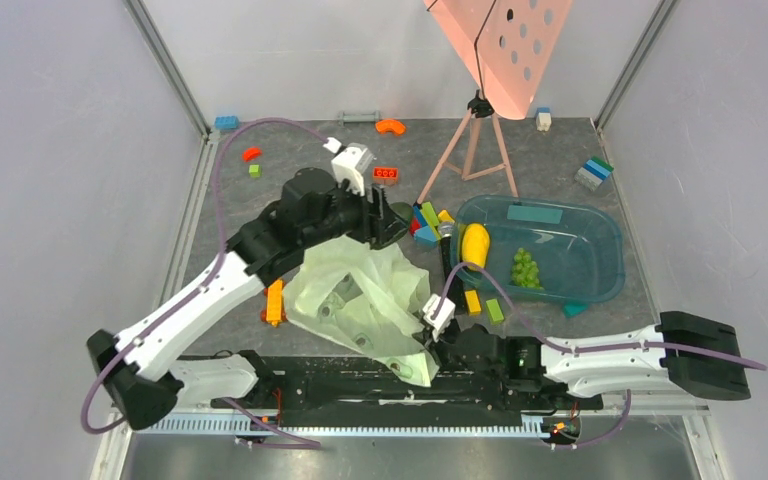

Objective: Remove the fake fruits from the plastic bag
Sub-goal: Place the fake fruit in the bin, then pick up the plastic bag at the center of the board, then place the plastic bag at the center of the board, then adjust the plastic bag at the center of the board, then reset both arms

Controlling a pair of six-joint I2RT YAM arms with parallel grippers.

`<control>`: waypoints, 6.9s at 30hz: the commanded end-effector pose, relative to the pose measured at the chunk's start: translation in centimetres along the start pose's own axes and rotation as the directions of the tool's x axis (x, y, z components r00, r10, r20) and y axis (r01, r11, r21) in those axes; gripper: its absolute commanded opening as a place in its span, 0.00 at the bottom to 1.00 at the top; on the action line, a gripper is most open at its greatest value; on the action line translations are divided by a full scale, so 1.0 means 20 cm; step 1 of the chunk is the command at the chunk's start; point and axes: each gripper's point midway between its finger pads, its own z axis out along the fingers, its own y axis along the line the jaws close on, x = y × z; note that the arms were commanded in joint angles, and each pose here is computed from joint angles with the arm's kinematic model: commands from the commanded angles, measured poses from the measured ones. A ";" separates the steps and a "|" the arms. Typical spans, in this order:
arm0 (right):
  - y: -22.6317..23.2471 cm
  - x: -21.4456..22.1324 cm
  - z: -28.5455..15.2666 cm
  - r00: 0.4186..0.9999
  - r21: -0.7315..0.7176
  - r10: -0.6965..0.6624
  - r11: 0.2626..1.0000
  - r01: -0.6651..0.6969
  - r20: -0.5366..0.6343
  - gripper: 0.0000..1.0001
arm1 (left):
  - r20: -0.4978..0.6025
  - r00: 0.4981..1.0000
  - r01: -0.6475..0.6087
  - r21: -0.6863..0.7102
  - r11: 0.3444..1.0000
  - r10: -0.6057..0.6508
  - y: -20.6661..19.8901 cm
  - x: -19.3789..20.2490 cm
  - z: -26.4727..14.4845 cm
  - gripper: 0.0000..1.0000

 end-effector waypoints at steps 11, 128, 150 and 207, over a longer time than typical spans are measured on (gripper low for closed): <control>0.17 0.12 -0.08 0.995 -0.068 -0.100 0.993 0.101 0.011 0.02 | 0.001 1.000 0.000 0.220 0.975 0.000 -0.19 -0.05 0.60 0.49; -0.35 -1.10 0.32 0.979 0.289 -0.191 0.944 0.162 0.075 0.94 | 0.316 0.946 0.175 -0.675 0.717 0.066 0.72 0.00 -0.87 1.00; -0.25 -0.97 0.34 0.960 0.086 -0.279 0.956 0.279 -0.022 0.98 | 0.293 0.954 0.148 -0.654 0.742 0.068 0.71 0.03 -0.82 1.00; -0.61 -0.54 -0.32 0.979 0.270 0.015 0.960 -0.071 0.202 0.98 | 0.244 0.968 0.126 -0.689 0.714 0.064 0.82 0.25 -0.80 1.00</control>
